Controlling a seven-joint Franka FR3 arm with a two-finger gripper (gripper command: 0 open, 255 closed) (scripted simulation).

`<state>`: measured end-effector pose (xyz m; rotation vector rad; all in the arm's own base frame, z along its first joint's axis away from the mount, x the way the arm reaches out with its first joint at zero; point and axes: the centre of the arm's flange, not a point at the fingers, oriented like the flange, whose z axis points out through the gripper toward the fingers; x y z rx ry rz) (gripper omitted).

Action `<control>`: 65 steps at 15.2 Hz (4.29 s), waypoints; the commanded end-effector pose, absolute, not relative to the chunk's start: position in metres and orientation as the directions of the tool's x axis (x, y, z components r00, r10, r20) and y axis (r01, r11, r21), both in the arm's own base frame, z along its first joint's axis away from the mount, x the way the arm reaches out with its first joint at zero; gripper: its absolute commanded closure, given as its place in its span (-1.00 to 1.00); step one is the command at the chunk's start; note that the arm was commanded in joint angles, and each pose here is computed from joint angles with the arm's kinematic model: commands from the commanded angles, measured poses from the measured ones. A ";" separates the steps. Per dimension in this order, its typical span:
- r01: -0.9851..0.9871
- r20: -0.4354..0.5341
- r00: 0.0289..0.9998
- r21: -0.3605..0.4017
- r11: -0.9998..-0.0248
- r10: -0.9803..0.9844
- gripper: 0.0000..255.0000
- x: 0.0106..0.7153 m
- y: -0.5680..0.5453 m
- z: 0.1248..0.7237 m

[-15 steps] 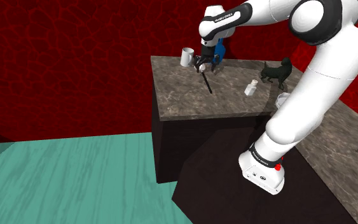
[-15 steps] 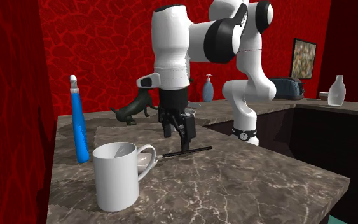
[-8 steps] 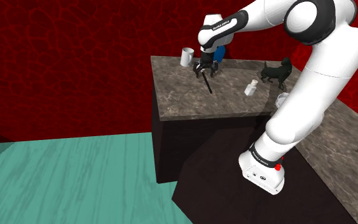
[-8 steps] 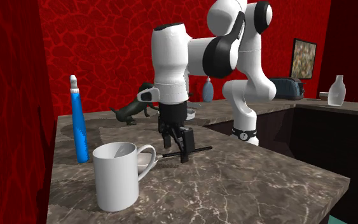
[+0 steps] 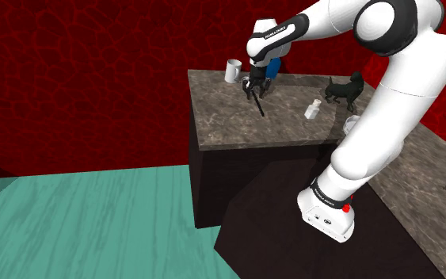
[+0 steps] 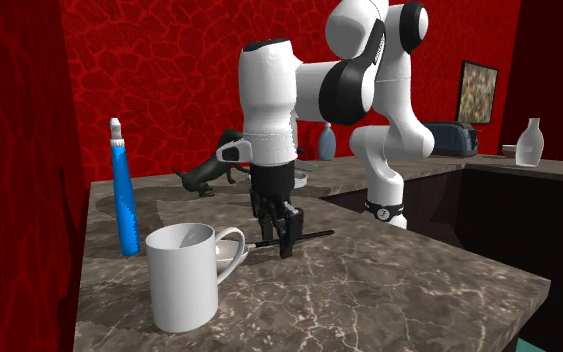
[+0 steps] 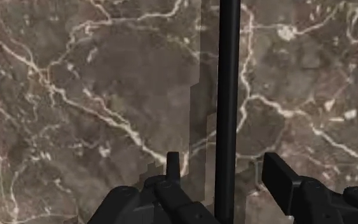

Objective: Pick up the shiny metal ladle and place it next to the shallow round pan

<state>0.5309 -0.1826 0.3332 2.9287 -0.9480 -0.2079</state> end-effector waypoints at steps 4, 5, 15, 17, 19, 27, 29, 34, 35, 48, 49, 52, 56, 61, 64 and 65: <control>-0.579 -0.111 0.802 0.095 -0.810 -0.587 1.00 0.531 -0.183 0.333; -0.579 -0.111 0.802 0.095 -0.810 -0.587 1.00 0.531 -0.183 0.333; -0.579 -0.111 0.802 0.095 -0.810 -0.587 1.00 0.531 -0.183 0.365; -0.579 -0.111 0.802 0.095 -0.810 -0.587 1.00 0.531 -0.183 0.375; -0.579 -0.111 0.802 0.095 -0.810 -0.587 1.00 0.531 -0.183 0.386; -0.579 -0.111 0.802 0.095 -0.810 -0.587 1.00 0.531 -0.183 0.428; -0.579 -0.111 0.802 0.095 -0.810 -0.587 1.00 0.531 -0.183 0.439; -0.579 -0.111 0.802 0.095 -0.810 -0.587 1.00 0.483 -0.206 0.444; -0.579 -0.111 0.802 0.095 -0.810 -0.587 1.00 0.472 -0.211 0.444; -0.579 -0.111 0.802 0.095 -0.810 -0.587 1.00 0.317 -0.286 0.444; -0.579 -0.111 0.802 0.095 -0.810 -0.587 1.00 0.305 -0.292 0.444; -0.579 -0.111 0.802 0.095 -0.810 -0.587 1.00 0.270 -0.309 0.444; -0.579 -0.111 0.802 0.095 -0.810 -0.587 1.00 0.222 -0.333 0.444; -0.579 -0.111 0.802 0.095 -0.810 -0.587 1.00 0.163 -0.361 0.445; -0.579 -0.111 0.802 0.095 -0.810 -0.587 1.00 0.127 -0.379 0.445; -0.579 -0.111 0.802 0.095 -0.810 -0.587 1.00 0.115 -0.384 0.445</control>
